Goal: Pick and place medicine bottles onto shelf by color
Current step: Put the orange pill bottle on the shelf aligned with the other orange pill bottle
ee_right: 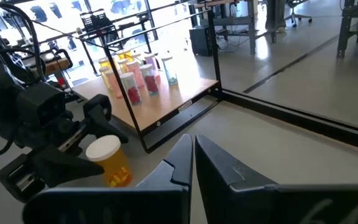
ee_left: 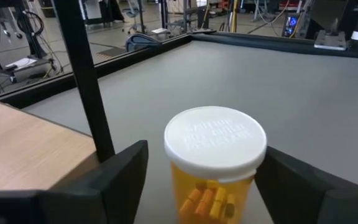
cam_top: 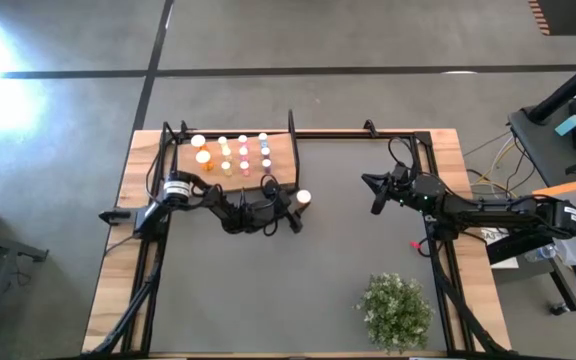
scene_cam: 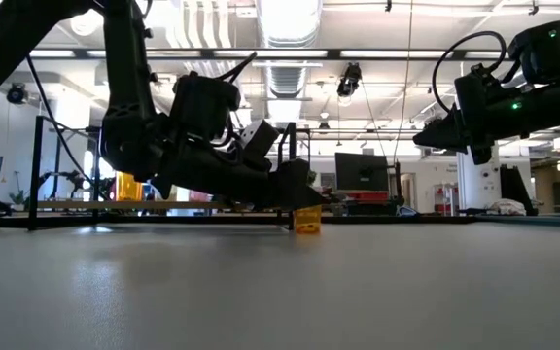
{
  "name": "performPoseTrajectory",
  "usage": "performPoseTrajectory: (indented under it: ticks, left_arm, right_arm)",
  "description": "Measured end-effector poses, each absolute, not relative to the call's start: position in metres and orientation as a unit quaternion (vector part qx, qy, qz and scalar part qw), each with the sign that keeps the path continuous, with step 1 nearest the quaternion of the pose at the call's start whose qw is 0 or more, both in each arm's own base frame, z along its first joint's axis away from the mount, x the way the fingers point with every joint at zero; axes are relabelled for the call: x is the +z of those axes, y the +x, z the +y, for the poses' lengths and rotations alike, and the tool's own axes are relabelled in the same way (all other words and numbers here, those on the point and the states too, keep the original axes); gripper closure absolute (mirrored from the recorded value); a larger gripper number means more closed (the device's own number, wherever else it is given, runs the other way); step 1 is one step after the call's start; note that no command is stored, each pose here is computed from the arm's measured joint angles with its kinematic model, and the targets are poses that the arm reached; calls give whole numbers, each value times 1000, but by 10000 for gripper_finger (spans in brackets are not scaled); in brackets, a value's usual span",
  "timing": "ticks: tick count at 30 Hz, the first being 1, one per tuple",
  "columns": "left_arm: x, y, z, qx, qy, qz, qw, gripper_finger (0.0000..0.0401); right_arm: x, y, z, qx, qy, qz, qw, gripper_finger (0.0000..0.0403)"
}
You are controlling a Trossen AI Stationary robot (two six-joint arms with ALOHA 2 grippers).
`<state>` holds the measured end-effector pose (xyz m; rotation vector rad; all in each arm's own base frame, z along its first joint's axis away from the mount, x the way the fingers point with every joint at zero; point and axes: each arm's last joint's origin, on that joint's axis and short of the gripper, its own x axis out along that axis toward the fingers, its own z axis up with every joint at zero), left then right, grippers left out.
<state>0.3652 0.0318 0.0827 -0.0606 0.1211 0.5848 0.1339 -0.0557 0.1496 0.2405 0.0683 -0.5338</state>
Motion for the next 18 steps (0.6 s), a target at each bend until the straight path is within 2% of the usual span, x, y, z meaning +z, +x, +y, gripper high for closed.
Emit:
performPoseTrajectory:
  ticks: [10, 18]
  left_arm:
    - [84, 362, 26, 286, -27, 60, 956, 179]
    - [95, 346, 6, 320, -16, 54, 946, 199]
  right_arm:
    - [150, 134, -56, -263, 118, 34, 957, 394]
    - [150, 134, -56, -263, 118, 34, 957, 394]
